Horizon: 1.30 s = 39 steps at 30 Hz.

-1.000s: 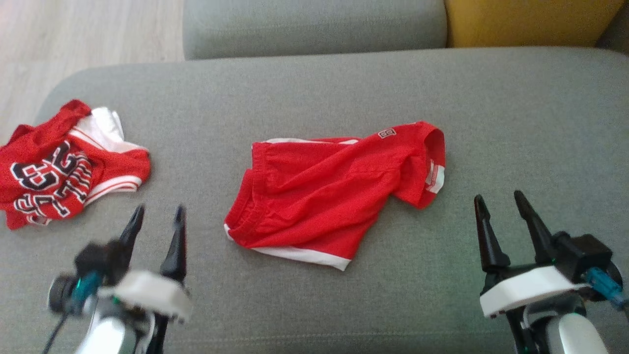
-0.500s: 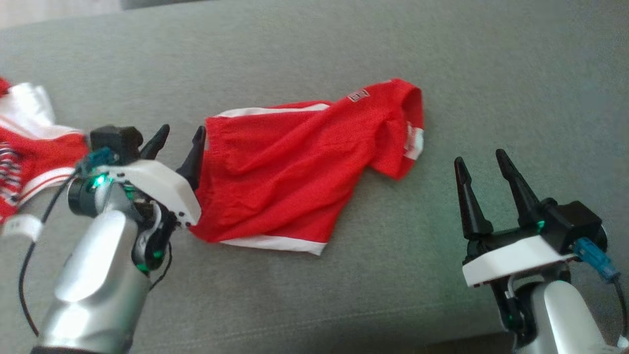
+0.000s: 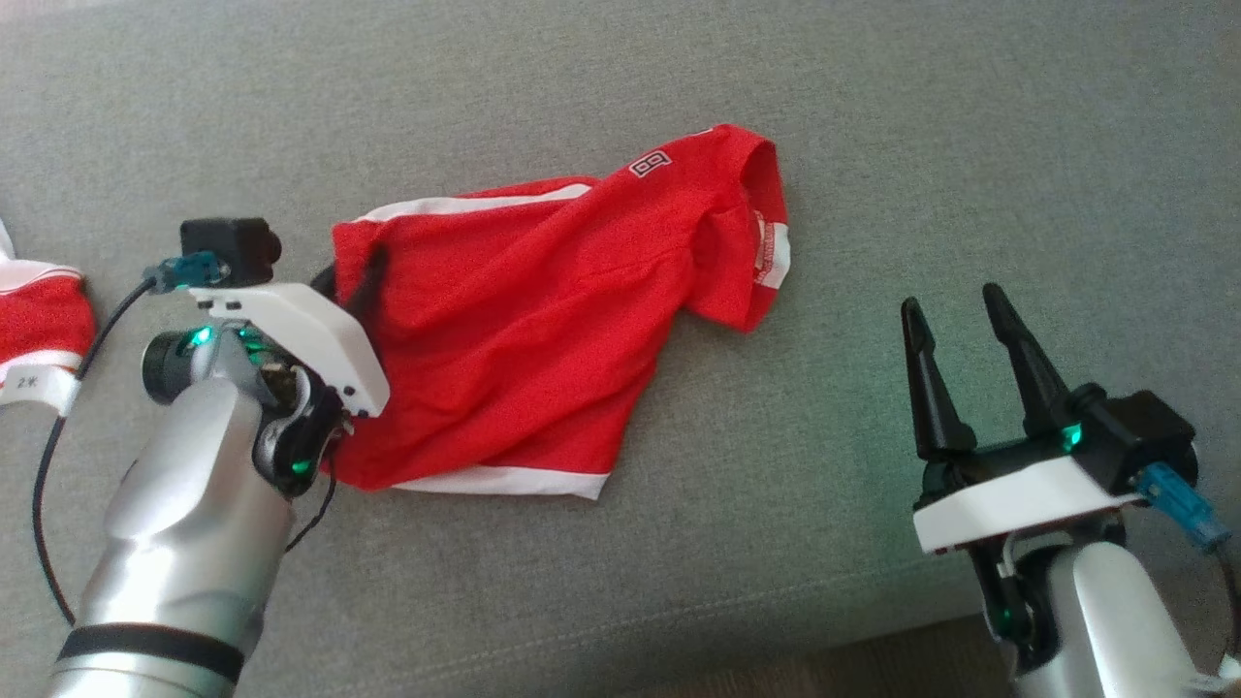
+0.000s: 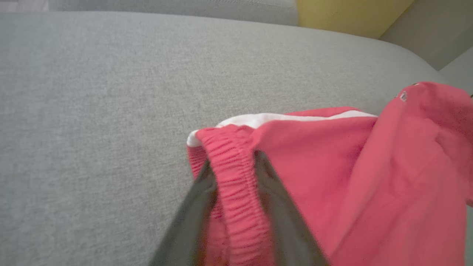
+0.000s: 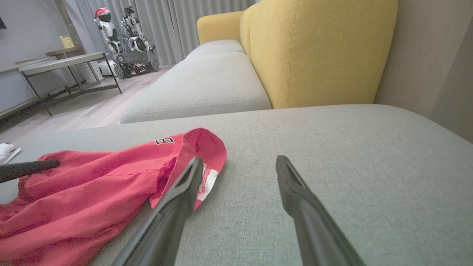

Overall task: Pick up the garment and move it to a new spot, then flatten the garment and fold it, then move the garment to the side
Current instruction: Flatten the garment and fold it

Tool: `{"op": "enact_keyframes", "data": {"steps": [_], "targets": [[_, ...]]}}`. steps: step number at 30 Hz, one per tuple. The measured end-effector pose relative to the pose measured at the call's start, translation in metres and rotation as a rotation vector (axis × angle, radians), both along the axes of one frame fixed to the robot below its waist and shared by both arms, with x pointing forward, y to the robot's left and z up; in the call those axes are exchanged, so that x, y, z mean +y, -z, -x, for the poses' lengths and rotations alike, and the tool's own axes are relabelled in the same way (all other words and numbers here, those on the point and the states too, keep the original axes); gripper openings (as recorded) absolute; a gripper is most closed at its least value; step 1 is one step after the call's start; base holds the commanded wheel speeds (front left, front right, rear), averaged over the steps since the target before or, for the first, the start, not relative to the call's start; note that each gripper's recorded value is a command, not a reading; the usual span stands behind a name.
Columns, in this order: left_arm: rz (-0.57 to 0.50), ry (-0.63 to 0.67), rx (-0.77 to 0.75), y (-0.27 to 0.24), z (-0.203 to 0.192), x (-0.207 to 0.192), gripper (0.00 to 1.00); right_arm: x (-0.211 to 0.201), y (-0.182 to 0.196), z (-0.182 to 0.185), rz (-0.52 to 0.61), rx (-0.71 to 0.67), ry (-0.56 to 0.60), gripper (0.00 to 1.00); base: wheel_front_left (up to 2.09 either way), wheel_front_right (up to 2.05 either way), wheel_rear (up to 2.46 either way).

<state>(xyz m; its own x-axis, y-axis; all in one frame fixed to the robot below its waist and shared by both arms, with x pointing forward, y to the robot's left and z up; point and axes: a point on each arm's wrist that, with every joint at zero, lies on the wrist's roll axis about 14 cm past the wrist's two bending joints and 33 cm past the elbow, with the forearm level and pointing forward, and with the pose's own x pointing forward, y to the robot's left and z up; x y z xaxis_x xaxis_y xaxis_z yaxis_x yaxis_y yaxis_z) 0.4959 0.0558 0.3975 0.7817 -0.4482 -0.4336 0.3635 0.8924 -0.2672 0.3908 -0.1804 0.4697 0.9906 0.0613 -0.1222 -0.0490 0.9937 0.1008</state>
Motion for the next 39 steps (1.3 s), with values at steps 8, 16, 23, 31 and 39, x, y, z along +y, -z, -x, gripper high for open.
{"op": "enact_keyframes", "data": {"steps": [8, 16, 23, 31, 39], "targets": [[0.021, 0.017, -0.205, -0.046, -0.008, -0.003, 0.00, 0.002, -0.004, -0.005, -0.004, -0.016, -0.006, 1.00, 0.00, 0.00, 0.00], [0.011, 0.067, -0.244, -0.047, 0.055, 0.001, 0.00, 0.013, -0.012, -0.008, -0.016, -0.043, -0.037, 1.00, 0.00, 0.00, 0.00], [-0.015, 0.053, -0.115, -0.012, 0.120, 0.015, 0.00, 0.022, -0.015, -0.012, -0.023, -0.053, -0.063, 1.00, 0.00, 0.00, 0.00], [-0.022, -0.013, -0.072, -0.002, 0.130, 0.027, 1.00, 0.026, -0.016, -0.013, -0.025, -0.053, -0.076, 1.00, 0.00, 0.00, 0.00], [0.004, -0.142, -0.206, -0.029, 0.115, 0.041, 1.00, 0.021, -0.026, -0.008, -0.021, -0.076, -0.062, 1.00, 0.00, 0.00, 0.00]]}}
